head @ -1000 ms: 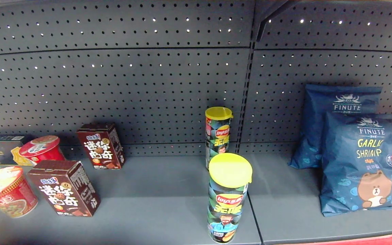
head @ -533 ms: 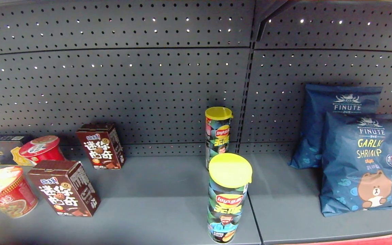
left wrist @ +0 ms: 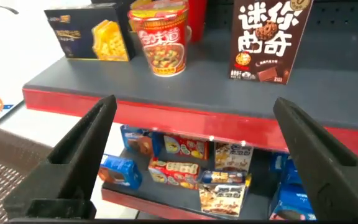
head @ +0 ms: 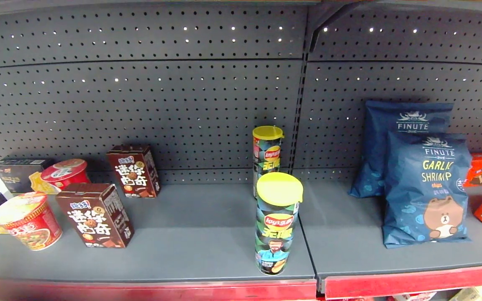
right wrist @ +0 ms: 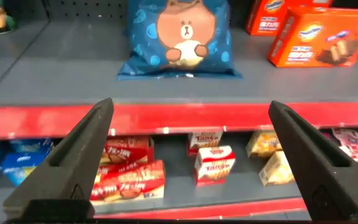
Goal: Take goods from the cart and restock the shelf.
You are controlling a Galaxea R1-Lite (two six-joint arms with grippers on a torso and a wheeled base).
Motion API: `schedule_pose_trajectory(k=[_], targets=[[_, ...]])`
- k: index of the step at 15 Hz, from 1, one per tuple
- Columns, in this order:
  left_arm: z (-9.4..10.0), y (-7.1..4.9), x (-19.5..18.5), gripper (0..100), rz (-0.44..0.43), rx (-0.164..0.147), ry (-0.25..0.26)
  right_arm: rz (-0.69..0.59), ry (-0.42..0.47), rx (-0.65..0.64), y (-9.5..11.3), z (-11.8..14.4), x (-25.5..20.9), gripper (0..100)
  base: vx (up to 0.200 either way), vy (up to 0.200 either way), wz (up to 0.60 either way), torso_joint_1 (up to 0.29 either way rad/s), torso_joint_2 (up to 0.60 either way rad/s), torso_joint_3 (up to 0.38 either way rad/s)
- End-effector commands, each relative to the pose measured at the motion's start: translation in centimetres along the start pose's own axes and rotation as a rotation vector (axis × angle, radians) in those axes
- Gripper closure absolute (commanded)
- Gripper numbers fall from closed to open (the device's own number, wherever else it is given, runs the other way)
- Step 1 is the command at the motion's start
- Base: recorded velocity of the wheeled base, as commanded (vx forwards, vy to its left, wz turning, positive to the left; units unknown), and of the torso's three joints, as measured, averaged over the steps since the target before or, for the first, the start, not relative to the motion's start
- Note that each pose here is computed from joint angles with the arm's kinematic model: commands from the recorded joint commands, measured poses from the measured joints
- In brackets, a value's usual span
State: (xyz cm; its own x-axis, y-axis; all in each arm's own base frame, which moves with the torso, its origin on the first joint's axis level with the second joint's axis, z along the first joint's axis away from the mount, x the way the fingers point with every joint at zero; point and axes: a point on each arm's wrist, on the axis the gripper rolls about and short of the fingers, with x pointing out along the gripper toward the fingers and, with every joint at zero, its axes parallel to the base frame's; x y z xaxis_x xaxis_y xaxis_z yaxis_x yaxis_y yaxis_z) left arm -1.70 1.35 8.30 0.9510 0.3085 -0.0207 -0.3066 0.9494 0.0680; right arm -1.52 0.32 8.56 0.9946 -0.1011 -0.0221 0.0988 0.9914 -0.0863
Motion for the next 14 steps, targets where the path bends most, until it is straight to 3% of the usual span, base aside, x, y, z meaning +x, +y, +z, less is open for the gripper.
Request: schedule_pose_trajectory(k=[1, 8, 11, 14], targets=[[-0.01, -0.02, 0.04, 0, -0.001, 0.0, 0.006, 0.001, 0.007, 0.0, 0.0, -0.01, 0.05, 0, 0.0, 0.0, 0.0, 0.0, 0.0, 0.0], [-0.01, -0.02, 0.04, 0, -0.001, -0.006, 0.006, 0.001, 0.007, 0.0, 0.0, -0.01, 0.05, 0, 0.0, 0.0, 0.0, 0.0, 0.0, 0.0], [-0.01, -0.02, 0.04, 0, -0.001, -0.032, 0.006, 0.004, 0.007, 0.01, 0.01, -0.01, 0.05, 0, 0.0, 0.0, 0.2, -0.001, 0.0, 0.001], [-0.01, -0.02, 0.04, 0, -0.001, -0.034, 0.006, 0.002, 0.007, 0.011, 0.0, -0.01, 0.05, 0, 0.0, 0.0, 0.0, 0.0, 0.0, 0.0]])
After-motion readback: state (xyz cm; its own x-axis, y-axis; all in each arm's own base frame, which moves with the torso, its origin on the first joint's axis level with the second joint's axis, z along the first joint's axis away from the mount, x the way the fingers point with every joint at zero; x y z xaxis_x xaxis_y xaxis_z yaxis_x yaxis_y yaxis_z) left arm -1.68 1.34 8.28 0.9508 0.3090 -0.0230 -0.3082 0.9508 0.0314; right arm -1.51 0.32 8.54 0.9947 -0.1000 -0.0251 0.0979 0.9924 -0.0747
